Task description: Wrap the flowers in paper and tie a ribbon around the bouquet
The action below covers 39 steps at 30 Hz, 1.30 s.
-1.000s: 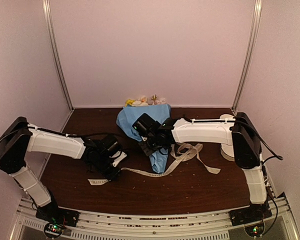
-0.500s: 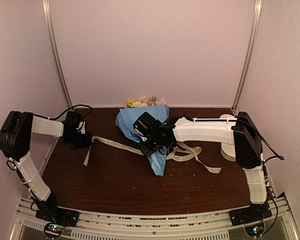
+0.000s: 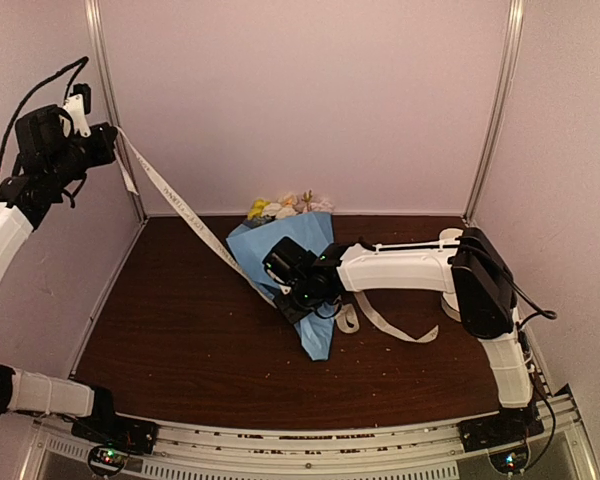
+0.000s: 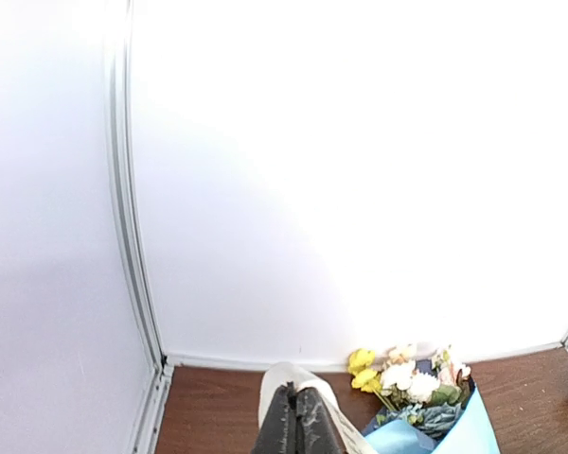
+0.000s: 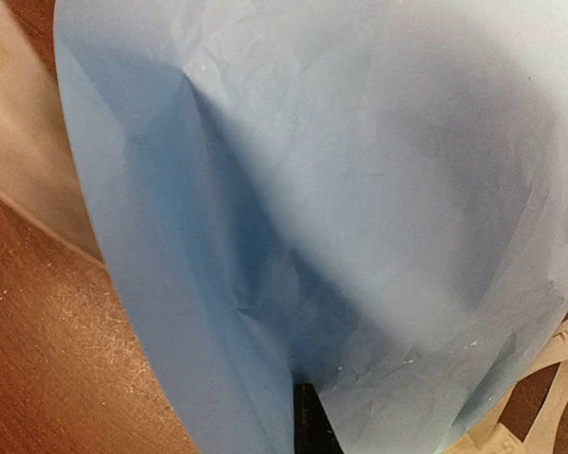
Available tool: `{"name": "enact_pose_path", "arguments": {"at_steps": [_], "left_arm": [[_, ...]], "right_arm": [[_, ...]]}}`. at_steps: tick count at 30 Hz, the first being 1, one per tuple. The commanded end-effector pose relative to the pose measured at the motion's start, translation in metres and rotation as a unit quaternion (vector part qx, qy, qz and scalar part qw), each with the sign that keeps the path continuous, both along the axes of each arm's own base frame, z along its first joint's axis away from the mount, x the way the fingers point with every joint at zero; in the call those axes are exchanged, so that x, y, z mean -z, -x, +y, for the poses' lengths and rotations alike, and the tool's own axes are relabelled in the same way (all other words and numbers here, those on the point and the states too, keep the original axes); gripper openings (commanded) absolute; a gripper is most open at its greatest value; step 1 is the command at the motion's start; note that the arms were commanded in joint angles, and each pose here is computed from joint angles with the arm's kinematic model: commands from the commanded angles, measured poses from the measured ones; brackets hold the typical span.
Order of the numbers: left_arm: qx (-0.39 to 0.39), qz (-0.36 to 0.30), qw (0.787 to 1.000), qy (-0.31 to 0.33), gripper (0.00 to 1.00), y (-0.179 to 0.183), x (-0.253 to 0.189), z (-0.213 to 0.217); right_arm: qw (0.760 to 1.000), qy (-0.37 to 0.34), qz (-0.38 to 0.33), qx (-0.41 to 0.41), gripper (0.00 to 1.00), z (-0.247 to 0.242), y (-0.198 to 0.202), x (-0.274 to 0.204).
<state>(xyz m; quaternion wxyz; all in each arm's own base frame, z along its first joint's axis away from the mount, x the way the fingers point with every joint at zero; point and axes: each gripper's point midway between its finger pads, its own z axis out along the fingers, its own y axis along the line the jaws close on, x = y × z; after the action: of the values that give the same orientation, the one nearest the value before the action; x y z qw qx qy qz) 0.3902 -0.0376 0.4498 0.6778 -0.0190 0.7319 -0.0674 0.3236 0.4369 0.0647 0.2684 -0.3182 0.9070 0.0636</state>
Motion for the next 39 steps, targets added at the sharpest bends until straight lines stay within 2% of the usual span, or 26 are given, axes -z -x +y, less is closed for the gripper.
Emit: {"name": "enact_pose_path", "arguments": {"at_steps": [1, 4, 8, 12, 14, 19, 21, 26, 29, 33, 39], "left_arm": [[0.040, 0.022, 0.998, -0.040, 0.00, 0.000, 0.010, -0.013], [0.100, 0.022, 0.994, -0.038, 0.00, 0.004, 0.018, -0.038], [0.209, 0.075, 0.974, -0.042, 0.00, 0.004, 0.071, -0.114], [0.323, 0.118, 0.939, 0.010, 0.00, 0.002, 0.127, -0.195], [0.352, 0.164, 0.922, 0.010, 0.00, -0.005, 0.165, -0.227], [0.431, 0.242, 0.868, 0.054, 0.00, -0.012, 0.226, -0.285], [0.440, 0.274, 0.853, 0.056, 0.00, -0.012, 0.252, -0.300], [0.369, 0.378, 0.846, 0.068, 0.00, -0.025, 0.337, -0.291], [0.361, 0.420, 0.830, 0.072, 0.00, -0.022, 0.378, -0.294], [0.336, 0.463, 0.818, 0.053, 0.00, -0.017, 0.420, -0.287], [0.316, 0.487, 0.813, 0.038, 0.00, -0.009, 0.446, -0.276]], "right_arm": [[1.000, 0.001, 0.010, -0.004, 0.00, 0.003, 0.006, 0.008], [1.000, 0.001, 0.013, -0.005, 0.00, 0.004, 0.006, 0.010], [1.000, -0.006, 0.017, -0.006, 0.00, 0.007, 0.007, 0.009], [1.000, -0.009, 0.020, -0.006, 0.00, 0.008, 0.009, 0.012], [1.000, -0.008, 0.024, -0.006, 0.00, 0.008, 0.011, 0.016], [0.999, -0.013, 0.029, -0.003, 0.00, 0.007, 0.016, 0.023], [0.999, -0.016, 0.030, -0.005, 0.00, 0.009, 0.018, 0.026], [0.999, -0.022, 0.021, -0.016, 0.00, 0.014, 0.023, 0.022], [0.999, -0.028, 0.012, -0.023, 0.15, 0.017, 0.028, 0.014], [0.998, -0.056, 0.005, -0.040, 0.40, 0.018, 0.039, -0.020], [0.991, -0.110, -0.008, -0.069, 0.69, -0.011, 0.065, -0.090]]}}
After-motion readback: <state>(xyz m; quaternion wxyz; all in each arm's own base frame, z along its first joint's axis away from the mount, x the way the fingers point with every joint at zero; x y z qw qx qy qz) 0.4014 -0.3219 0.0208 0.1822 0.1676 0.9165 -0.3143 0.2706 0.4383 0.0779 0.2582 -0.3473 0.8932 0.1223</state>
